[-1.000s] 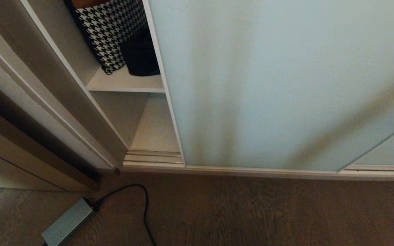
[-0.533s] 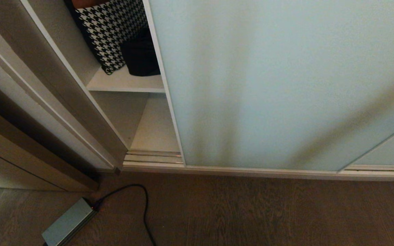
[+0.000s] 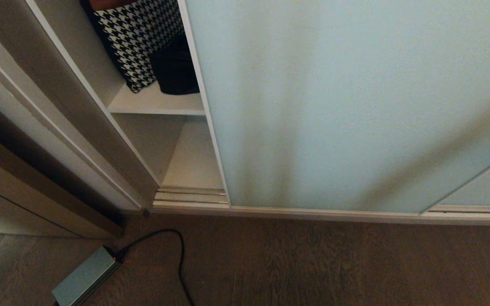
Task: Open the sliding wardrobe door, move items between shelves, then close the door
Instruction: Close the door
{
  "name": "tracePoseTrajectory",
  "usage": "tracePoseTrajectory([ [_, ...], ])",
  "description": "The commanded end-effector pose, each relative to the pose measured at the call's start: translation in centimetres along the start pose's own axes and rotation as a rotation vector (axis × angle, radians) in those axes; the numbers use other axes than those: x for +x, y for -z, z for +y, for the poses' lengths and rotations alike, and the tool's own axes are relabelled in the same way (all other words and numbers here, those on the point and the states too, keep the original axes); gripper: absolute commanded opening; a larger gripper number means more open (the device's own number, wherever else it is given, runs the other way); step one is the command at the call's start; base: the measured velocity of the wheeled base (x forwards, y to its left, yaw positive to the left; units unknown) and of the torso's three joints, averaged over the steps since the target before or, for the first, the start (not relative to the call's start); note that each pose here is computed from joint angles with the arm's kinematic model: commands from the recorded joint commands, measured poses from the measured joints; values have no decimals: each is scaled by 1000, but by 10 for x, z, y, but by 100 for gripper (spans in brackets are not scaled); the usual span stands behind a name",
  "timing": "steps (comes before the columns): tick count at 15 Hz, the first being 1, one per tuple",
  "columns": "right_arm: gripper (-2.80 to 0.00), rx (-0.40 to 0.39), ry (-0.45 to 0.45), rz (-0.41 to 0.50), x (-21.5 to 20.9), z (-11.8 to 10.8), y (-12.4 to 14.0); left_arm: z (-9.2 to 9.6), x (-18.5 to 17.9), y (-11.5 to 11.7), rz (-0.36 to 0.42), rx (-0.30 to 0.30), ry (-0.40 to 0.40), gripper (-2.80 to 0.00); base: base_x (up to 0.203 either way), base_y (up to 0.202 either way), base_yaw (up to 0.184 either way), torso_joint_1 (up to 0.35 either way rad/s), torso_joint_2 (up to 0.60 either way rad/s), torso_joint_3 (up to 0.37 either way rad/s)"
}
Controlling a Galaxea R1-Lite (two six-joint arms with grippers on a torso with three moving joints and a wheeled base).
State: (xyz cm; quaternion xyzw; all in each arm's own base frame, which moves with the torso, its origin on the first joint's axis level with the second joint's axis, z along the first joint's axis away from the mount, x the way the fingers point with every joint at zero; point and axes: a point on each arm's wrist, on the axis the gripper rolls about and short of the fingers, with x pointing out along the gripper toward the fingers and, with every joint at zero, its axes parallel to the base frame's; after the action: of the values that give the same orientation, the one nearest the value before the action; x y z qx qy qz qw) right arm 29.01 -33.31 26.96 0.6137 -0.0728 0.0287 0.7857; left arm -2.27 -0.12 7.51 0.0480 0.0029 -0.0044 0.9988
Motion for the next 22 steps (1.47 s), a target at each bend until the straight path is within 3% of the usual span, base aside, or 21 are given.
tracePoseTrajectory([
  [1, -280, 16, 4, 13, 6, -10, -1, 0, 0, 0, 1, 0, -1, -280, 0, 0, 0, 0, 0, 0],
  [9, -280, 16, 18, 0, 19, -16, 12, 0, 0, 0, 1, 0, -1, -280, 0, 0, 0, 0, 0, 0],
  [15, -280, 2, 14, 22, 13, -3, 28, 0, 0, 0, 1, 0, 0, -280, 0, 0, 0, 0, 0, 0],
  [22, -280, -55, 1, 112, 7, 16, 80, 0, 0, 0, 1, 0, 0, -280, 0, 0, 0, 0, 0, 0],
])
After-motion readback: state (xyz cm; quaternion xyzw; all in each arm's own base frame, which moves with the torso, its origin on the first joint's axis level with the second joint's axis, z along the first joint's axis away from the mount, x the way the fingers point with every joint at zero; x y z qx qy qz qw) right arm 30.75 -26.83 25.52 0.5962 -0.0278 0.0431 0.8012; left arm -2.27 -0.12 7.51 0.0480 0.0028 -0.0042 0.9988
